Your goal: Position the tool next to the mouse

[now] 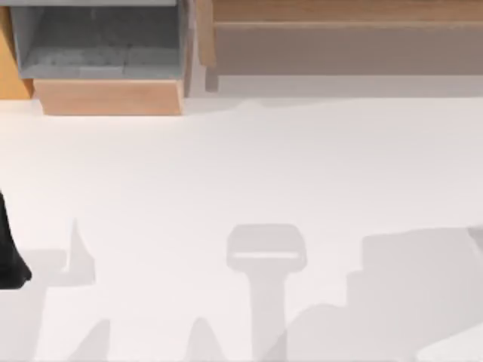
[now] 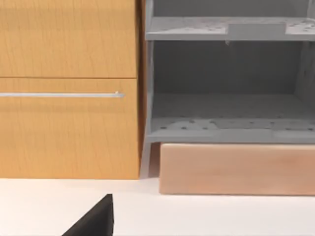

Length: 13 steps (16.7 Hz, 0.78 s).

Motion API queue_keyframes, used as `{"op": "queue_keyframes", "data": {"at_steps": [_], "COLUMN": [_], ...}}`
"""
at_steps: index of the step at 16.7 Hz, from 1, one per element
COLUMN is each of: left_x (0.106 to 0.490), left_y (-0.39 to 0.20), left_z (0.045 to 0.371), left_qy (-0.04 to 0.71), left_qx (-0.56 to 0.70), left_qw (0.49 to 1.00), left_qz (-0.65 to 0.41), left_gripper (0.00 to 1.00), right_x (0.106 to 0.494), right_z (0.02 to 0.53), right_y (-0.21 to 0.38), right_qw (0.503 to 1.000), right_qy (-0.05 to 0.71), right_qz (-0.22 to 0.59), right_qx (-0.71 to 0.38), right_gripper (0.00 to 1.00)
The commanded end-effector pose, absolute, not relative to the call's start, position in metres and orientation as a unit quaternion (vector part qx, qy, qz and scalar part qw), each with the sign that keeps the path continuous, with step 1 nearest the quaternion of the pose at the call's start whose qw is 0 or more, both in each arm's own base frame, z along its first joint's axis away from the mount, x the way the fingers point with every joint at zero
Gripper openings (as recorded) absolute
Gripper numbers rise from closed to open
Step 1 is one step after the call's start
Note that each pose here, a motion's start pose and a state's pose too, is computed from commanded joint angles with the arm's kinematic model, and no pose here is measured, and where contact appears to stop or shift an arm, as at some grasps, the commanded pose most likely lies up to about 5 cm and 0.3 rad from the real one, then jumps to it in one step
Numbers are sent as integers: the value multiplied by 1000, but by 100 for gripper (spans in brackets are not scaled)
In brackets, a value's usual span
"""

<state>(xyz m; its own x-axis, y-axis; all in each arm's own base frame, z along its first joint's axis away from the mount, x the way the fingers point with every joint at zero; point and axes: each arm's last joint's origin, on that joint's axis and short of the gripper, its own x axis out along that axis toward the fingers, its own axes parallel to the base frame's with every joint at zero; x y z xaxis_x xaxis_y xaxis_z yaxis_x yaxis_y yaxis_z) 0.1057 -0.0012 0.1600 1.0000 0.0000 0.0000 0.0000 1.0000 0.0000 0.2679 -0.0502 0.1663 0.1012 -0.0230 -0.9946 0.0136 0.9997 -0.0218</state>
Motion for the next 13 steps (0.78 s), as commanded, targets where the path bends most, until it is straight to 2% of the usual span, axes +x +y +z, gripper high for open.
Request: {"op": "queue_keyframes", "data": {"at_steps": [13], "left_x": [106], "left_y": [-1], "left_z": [160], "left_qy": [0], "left_qx": [0], "left_qw": [1000], "left_qz": [0], "left_gripper": [100], "right_x": [273], "right_z": [167], "right_y": [-46], "right_qw": [751], "right_qy": [660], "right_qz": [-1], "right_qx": [-18], "right_gripper": [0]}}
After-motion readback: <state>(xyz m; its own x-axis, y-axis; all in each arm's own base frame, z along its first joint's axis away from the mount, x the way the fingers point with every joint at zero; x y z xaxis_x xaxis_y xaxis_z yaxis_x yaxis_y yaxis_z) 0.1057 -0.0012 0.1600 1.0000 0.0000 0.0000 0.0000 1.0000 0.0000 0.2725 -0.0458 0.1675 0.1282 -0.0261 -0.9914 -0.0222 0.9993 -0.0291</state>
